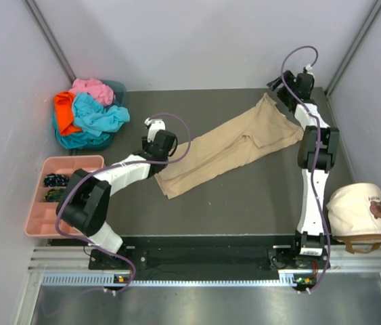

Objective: Fold and stack the t-shirts
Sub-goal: Rotate the tshirt 90 degrees

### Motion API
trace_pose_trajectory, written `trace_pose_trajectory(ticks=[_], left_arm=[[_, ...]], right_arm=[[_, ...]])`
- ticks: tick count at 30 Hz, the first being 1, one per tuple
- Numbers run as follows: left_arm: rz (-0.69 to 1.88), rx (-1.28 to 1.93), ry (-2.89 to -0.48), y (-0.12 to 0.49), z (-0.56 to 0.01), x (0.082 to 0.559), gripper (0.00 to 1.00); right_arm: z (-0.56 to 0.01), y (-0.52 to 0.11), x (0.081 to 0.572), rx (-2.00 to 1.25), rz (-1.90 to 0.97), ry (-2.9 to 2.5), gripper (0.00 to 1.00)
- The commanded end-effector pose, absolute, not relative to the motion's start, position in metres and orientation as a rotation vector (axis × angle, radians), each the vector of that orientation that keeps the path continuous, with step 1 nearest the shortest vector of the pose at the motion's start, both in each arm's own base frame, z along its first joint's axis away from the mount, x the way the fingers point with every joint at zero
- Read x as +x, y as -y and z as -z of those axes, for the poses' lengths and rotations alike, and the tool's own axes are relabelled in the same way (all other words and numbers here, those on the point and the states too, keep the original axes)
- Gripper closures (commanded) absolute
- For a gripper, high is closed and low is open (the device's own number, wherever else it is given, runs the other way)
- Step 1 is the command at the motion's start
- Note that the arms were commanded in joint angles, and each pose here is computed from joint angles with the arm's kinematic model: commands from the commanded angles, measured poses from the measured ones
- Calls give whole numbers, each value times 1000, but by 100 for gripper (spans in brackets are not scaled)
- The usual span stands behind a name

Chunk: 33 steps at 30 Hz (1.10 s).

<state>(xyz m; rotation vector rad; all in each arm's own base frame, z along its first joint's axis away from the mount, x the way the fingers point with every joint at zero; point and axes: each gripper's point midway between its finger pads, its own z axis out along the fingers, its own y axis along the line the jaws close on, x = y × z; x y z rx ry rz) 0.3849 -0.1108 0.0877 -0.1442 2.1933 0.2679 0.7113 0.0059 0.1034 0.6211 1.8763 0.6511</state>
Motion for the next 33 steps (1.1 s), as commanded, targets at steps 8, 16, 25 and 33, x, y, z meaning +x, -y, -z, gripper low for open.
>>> trace_pose_trajectory(ticks=[8, 16, 25, 33], left_arm=[[-240, -237, -2111, 104, -111, 392, 52], [-217, -262, -2099, 104, -114, 389, 51], [-213, -296, -2103, 101, -116, 384, 22], [-179, -326, -2099, 98, -128, 373, 1]], right_arm=[[-179, 70, 624, 756, -372, -1729, 14], [-203, 94, 530, 953, -141, -1685, 14], [-180, 46, 470, 1005, -123, -1906, 2], [-175, -14, 438, 837, -225, -2044, 1]])
